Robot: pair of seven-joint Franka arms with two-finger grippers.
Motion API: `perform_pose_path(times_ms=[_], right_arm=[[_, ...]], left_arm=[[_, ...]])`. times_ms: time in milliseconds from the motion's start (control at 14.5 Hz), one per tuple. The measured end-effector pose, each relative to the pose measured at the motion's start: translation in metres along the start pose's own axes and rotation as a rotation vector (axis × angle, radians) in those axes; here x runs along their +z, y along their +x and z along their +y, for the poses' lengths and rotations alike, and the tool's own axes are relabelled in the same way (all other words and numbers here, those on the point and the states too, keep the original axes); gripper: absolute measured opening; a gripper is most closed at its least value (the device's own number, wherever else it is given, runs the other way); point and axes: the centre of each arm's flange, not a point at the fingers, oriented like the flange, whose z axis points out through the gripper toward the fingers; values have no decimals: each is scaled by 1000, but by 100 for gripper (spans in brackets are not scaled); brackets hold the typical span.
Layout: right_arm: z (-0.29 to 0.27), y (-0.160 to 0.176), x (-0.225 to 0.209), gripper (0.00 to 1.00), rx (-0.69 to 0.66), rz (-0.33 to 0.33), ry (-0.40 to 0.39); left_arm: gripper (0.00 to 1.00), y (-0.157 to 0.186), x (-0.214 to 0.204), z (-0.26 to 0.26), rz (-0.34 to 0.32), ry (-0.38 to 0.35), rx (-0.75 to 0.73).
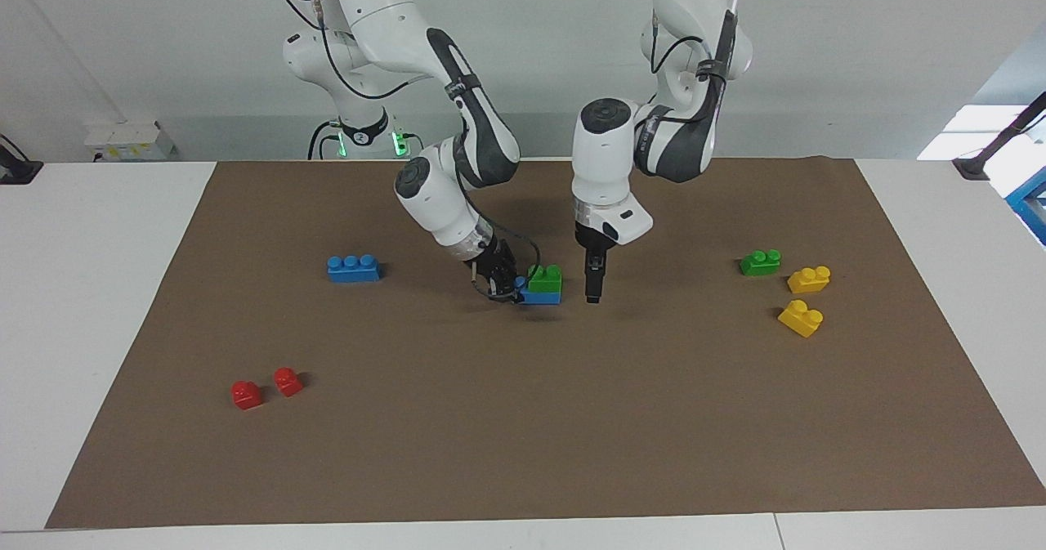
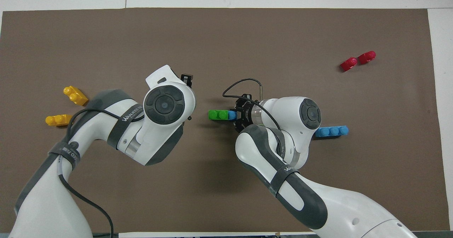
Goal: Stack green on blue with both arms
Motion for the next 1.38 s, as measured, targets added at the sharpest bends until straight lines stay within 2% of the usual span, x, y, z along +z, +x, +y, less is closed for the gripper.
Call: perform_pose_path(times_ms=[276,345,622,760,1174,1382], right_arm=[[0,0,0,35,0,0,0],[1,2,1,39,2,2,-2],[6,13,7,78,4,19,-18],[7,14,8,90,3,20,-20],[6,17,8,91,7,23,-20],[-4,34,1,90,41,23,-22]], left_arm=[[100,60,-7,14,17,-14,67],[100,77,-11,17,23,-16,96],[100,145,-31,27,55,2,206],[100,177,-41,32,66,15,278],[100,275,-83,29,9,46,554],[100,316,-112,9,-27,47,682]])
